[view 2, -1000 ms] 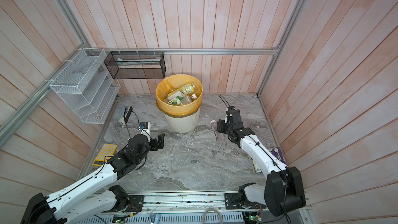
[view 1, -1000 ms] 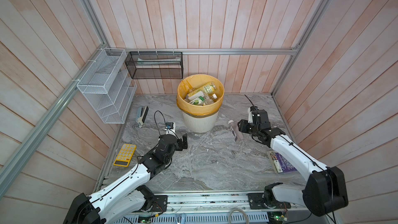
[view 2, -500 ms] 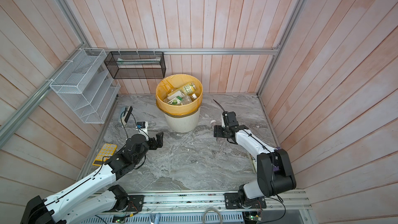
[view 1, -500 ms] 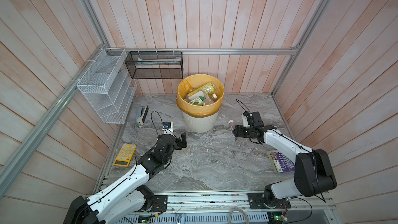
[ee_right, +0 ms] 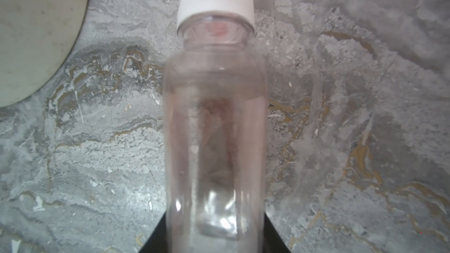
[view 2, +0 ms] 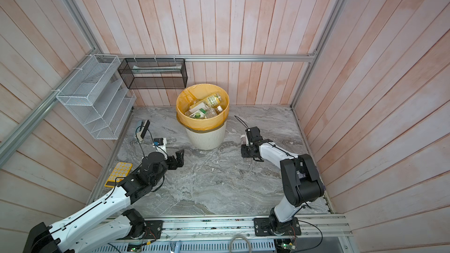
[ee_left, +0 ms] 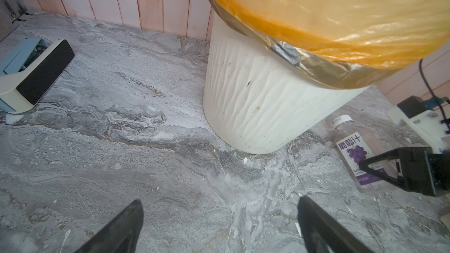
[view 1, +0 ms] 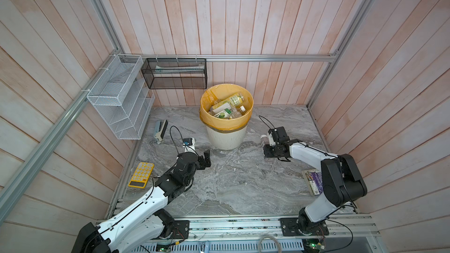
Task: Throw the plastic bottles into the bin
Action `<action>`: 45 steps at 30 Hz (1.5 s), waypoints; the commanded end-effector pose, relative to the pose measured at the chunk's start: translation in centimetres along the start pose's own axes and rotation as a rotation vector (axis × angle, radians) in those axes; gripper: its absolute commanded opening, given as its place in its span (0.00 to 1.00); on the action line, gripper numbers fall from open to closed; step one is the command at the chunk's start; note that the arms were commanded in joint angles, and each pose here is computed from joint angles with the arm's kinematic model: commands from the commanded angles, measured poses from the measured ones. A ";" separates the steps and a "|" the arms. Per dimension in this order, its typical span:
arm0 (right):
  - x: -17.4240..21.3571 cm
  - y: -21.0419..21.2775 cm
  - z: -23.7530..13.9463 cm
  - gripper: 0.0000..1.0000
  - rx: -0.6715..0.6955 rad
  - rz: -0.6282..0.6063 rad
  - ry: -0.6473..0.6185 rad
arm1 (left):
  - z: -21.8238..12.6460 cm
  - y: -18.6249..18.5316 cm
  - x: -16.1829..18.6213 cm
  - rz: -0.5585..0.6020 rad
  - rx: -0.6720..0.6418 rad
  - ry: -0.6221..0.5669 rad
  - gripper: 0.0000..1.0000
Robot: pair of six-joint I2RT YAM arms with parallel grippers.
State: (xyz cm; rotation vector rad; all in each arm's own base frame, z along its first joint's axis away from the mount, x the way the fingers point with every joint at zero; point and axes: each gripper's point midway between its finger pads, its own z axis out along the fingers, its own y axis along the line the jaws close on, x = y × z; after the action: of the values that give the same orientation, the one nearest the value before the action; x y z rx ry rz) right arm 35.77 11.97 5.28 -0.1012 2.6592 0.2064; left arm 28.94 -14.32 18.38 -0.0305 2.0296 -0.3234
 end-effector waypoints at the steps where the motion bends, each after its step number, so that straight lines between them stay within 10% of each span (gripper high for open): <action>1: -1.8 0.3 -2.6 0.37 -0.005 0.014 -0.104 | 0.0 0.7 0.5 -0.001 -0.018 0.007 1.00; 17: -9.1 3.3 -22.6 0.32 -0.255 0.093 -0.683 | -2.1 3.1 -2.1 -0.067 -0.052 -0.097 1.00; 24: -17.0 14.9 -27.6 0.31 -0.588 -0.061 -0.704 | -1.0 2.2 -1.6 -0.035 -0.035 -0.030 1.00; 30: -20.5 22.9 -25.8 0.54 -0.599 -0.187 -0.561 | 0.2 1.5 -0.1 -0.027 -0.017 0.061 1.00; 34: -22.1 20.5 -24.0 1.00 -0.444 -0.136 -0.532 | 0.6 1.3 1.0 -0.026 -0.014 0.120 1.00; 45: -21.2 12.0 -26.4 1.00 -0.272 -0.007 -0.693 | 0.1 1.7 0.3 -0.018 -0.029 0.098 1.00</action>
State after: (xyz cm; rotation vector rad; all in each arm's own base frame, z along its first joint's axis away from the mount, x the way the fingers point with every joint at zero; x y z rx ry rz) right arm 42.04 23.44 37.60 -0.1822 2.0216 0.5633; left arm 28.74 -12.95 16.07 -0.0405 2.1667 -0.3075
